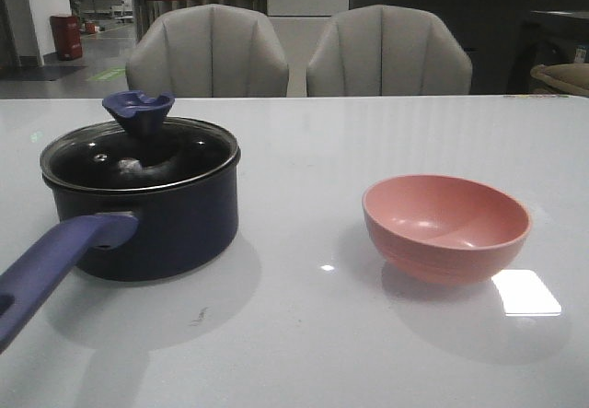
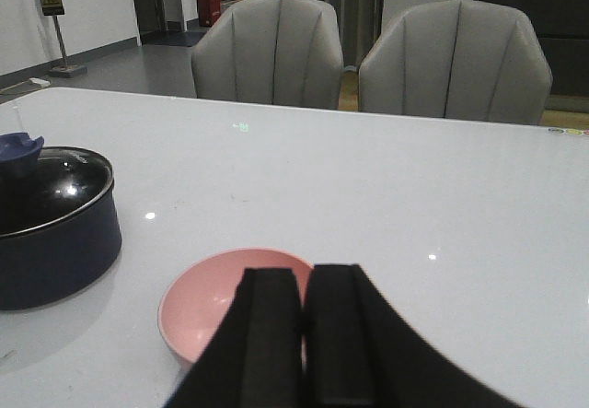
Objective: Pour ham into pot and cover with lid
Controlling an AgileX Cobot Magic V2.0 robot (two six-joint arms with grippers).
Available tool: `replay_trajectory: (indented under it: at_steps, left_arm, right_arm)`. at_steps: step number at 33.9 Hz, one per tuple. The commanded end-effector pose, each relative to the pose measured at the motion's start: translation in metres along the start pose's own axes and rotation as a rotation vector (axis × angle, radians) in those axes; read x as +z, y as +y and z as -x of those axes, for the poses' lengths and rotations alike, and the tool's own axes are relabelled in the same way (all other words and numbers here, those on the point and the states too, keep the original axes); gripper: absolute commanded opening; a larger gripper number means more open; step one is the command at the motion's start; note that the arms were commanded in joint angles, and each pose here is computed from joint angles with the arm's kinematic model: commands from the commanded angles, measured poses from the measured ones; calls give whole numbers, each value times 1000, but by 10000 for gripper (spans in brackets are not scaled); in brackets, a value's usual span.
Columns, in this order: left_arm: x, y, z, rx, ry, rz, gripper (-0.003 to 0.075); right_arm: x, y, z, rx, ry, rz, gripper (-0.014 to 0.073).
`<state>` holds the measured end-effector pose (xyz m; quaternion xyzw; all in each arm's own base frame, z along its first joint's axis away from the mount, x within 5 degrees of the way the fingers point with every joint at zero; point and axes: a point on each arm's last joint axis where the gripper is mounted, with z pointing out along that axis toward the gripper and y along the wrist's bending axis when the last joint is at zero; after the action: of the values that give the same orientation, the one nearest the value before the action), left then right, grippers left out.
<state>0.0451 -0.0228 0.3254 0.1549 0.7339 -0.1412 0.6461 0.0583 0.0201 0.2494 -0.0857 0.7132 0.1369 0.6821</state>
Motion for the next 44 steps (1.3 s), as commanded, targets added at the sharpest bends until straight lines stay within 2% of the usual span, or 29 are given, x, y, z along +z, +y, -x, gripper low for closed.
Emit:
replay_trajectory:
  at_steps: [1, 9, 13, 18, 24, 31, 44]
  left_arm:
    - [5, 3, 5, 29, -111, 38, 113]
    - [13, 19, -40, -58, -219, 271, 113]
    - [13, 22, -67, -98, -252, 326, 113]
    - [12, 22, -94, -102, -276, 346, 113]
    - [13, 22, -108, -77, -272, 349, 113]
    - [16, 23, -117, -83, -237, 351, 113]
    - [16, 23, -117, -83, -237, 351, 113]
  right_arm:
    - [-1, 0, 17, -6, -108, -8, 170]
    - [-1, 0, 17, -6, -108, -8, 170]
    - [-1, 0, 17, -6, -108, -8, 170]
    - [-1, 0, 17, -6, -108, -8, 170]
    - [-1, 0, 17, -6, -108, -8, 170]
    - [-1, 0, 17, -6, -108, -8, 170]
    - [-1, 0, 17, -6, -108, -8, 170]
